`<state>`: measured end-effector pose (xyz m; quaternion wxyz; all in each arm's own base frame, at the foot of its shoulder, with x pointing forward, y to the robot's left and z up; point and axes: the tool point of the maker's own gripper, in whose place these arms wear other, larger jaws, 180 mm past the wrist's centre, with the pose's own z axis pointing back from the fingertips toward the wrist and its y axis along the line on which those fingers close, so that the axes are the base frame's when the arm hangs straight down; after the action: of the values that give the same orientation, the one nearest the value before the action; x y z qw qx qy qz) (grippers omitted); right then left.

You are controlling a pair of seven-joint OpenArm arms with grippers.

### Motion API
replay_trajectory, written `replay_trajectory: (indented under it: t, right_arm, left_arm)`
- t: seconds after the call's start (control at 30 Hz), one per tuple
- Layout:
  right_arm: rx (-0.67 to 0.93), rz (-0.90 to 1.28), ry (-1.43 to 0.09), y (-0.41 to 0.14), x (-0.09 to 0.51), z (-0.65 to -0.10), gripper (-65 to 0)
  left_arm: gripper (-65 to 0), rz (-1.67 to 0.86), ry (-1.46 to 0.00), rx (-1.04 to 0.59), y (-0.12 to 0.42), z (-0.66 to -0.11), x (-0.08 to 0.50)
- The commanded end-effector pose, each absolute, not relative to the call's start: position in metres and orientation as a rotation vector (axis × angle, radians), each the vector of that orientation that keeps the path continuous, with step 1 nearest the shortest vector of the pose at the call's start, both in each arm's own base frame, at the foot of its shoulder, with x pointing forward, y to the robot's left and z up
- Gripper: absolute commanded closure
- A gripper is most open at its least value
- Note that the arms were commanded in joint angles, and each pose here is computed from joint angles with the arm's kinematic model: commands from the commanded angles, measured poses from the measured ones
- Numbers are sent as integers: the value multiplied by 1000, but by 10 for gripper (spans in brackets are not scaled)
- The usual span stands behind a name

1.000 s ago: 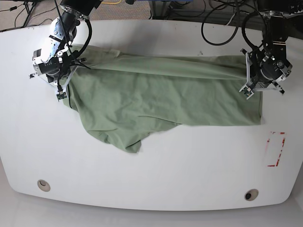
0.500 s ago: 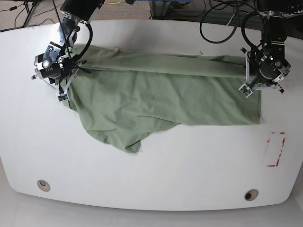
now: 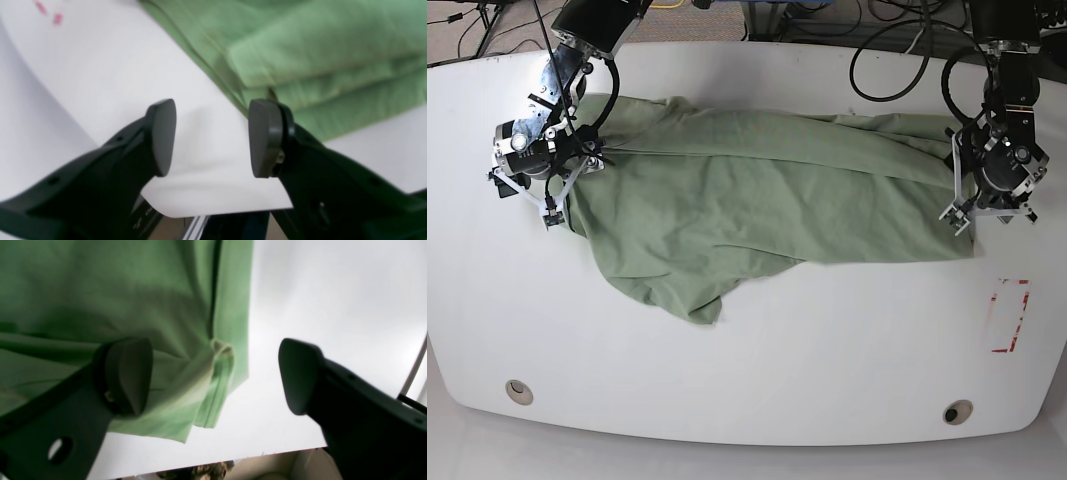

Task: Layout the t-shirt on the table in an organized manner, then fold the t-shirt properly
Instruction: 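Pull the shirt edge with both grippers to smooth it flat, then release the shirt and raise both grippers away from it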

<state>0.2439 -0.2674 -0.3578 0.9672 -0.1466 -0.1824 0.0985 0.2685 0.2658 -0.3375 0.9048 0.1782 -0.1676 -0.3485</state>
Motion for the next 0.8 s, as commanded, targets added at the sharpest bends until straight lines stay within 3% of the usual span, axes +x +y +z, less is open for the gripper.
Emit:
replay_trajectory:
  t: [0.0, 0.37, 0.77]
  right_arm:
    - [-336, 193, -406, -274, 249, -341, -568]
    - [-341, 185, -363, -276, 229, -348, -568]
    - [-168, 95, -393, -268, 196, -366, -568]
  left_arm:
    - [-329, -717, -384, 402, 271, -323, 279]
    - [-325, -713, -375, 398, 272, -325, 274]
    - [-325, -632, -293, 370, 291, -346, 235]
